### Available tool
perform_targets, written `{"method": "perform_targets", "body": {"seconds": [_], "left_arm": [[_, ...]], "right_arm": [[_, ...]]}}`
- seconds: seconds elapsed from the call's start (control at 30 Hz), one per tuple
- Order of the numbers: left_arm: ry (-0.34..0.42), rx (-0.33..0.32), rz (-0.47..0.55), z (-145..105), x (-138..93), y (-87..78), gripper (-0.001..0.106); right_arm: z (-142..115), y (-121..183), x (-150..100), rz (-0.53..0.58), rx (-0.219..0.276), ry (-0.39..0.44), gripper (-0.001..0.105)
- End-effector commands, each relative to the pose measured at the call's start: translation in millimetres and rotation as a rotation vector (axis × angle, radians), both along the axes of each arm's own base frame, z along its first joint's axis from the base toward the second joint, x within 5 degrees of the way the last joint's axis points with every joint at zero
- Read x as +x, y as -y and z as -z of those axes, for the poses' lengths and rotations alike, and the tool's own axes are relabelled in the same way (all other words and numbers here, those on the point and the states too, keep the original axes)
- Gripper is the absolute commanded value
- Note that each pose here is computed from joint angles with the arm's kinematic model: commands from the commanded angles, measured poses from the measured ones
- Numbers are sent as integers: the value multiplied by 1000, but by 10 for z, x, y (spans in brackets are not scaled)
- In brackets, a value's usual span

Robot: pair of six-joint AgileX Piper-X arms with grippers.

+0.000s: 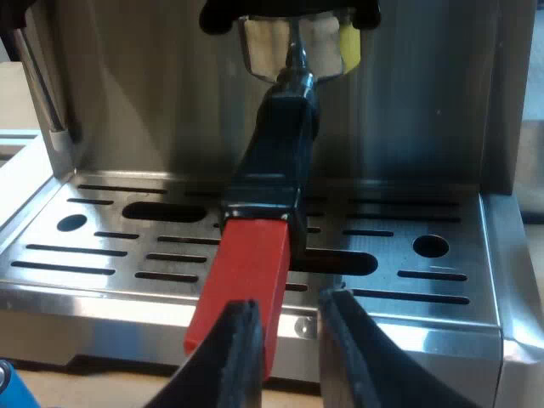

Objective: Grind coffee beans and then tamp

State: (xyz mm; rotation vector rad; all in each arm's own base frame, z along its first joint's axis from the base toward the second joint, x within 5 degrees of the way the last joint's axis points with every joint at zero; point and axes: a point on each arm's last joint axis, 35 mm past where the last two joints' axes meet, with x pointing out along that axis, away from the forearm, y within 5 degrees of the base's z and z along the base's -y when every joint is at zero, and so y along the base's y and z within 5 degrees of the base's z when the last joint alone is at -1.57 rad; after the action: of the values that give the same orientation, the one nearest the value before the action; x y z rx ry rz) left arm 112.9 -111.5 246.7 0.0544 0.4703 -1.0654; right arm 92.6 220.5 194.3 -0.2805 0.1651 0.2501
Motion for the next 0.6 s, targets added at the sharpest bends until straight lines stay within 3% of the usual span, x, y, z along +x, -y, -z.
{"method": "perform_targets", "body": {"seconds": [0.03, 0.37, 0.6], "left_arm": [[-4, -11, 5, -16, -10, 4, 68], [-3, -9, 6, -14, -10, 4, 68], [23, -30, 6, -68, -46, -27, 68]], "right_arm": [[-26, 0, -11, 41, -11, 22, 19], [69, -8, -281, -3, -148, 32, 19], [-58, 1, -453, -66, -103, 49, 19]]}}
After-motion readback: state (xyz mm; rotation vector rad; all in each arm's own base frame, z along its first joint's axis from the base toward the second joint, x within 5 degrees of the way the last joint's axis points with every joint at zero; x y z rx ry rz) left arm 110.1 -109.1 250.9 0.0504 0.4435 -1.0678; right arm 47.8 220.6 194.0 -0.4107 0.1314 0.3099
